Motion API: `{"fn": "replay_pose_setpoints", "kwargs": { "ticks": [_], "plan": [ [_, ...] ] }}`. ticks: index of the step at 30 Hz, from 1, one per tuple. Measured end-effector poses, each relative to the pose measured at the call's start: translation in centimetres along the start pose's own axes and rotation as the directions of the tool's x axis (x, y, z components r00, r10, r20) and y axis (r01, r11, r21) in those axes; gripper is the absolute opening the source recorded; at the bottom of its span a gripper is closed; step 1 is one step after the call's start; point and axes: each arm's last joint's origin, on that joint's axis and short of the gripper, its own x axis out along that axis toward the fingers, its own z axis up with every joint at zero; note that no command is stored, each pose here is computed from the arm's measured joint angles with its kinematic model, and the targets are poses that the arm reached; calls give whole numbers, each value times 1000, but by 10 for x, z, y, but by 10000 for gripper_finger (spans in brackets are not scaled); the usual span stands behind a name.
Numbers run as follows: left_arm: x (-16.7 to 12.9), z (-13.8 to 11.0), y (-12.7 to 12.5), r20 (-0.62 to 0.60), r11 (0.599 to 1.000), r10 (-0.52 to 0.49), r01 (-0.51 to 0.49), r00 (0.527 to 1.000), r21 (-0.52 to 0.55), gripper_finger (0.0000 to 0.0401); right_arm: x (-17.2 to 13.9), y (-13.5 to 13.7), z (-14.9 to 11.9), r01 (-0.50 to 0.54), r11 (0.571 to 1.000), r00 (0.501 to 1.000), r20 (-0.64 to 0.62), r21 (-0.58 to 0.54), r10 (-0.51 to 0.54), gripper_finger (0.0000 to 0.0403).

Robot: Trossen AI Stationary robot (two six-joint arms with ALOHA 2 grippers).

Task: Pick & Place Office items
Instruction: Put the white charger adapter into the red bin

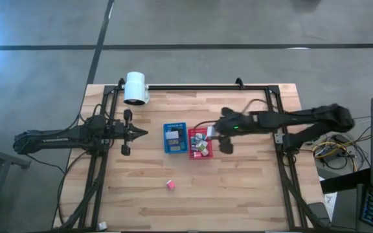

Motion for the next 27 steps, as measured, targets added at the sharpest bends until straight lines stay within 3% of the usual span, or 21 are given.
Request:
{"fn": "replay_pose_setpoints", "kwargs": {
  "ticks": [12, 27],
  "plan": [
    [0, 0, 0, 0, 1000, 2, -2, 1000, 0, 14, 68, 1, 19, 8, 1000, 942, -336, -5, -9, 195],
    [0, 0, 0, -1, 1000, 1, -1, 1000, 0, 14, 102, -9, 11, -58, 998, 897, -438, 34, 67, 195]
  ]
}}
